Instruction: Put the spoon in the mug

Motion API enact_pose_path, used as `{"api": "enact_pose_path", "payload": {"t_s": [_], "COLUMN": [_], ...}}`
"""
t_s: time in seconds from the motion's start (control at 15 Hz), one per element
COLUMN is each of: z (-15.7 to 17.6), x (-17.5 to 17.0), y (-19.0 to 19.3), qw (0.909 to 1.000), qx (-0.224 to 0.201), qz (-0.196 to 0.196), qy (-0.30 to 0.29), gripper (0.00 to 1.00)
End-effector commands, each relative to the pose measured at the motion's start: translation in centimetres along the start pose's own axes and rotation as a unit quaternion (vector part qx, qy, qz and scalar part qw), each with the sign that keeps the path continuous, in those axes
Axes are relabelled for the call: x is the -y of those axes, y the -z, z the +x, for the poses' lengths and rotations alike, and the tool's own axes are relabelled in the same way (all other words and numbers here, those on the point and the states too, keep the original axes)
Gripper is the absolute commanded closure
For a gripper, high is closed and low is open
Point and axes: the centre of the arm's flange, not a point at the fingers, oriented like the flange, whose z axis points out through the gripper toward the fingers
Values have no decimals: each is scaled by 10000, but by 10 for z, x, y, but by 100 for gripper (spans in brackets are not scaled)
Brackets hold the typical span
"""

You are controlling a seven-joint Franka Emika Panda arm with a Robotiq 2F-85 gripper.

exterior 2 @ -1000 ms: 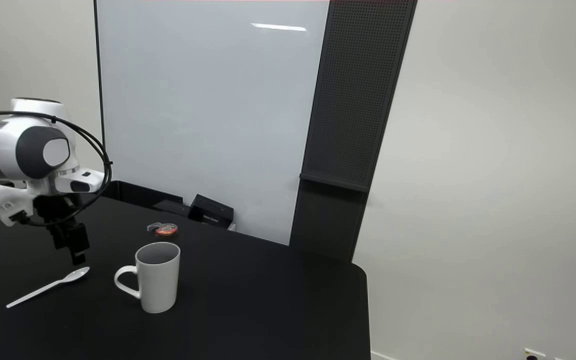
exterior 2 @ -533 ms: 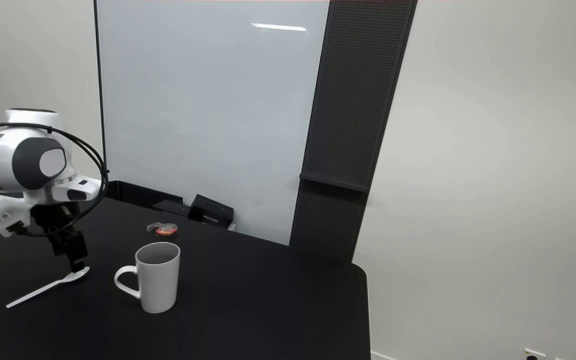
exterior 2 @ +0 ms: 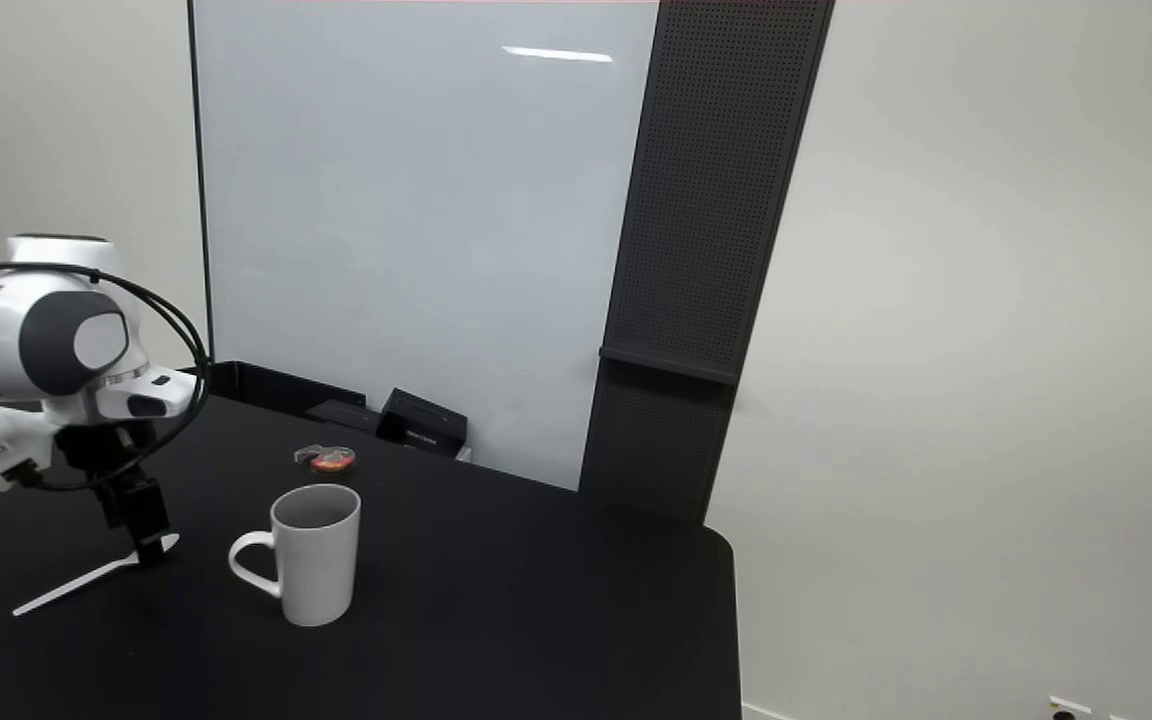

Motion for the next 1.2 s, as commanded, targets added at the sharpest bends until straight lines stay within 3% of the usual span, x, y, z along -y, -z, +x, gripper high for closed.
{"api": "enact_pose_path", "payload": {"t_s": [0.0,0.4,0.47,0.53,1.13], "z": [0,0,0,0,5], "x": [-1,-2,-2,-2,0], "y": [-9,-18,-20,-20,-17], "qw": [9998,9997,9996,9996,9996], "qx": [-6,47,10,11,-40], "qz": [19,-25,-31,-36,-33], "qy": [-208,-241,-263,-263,-272], "gripper": [0,0,25,26,88]}}
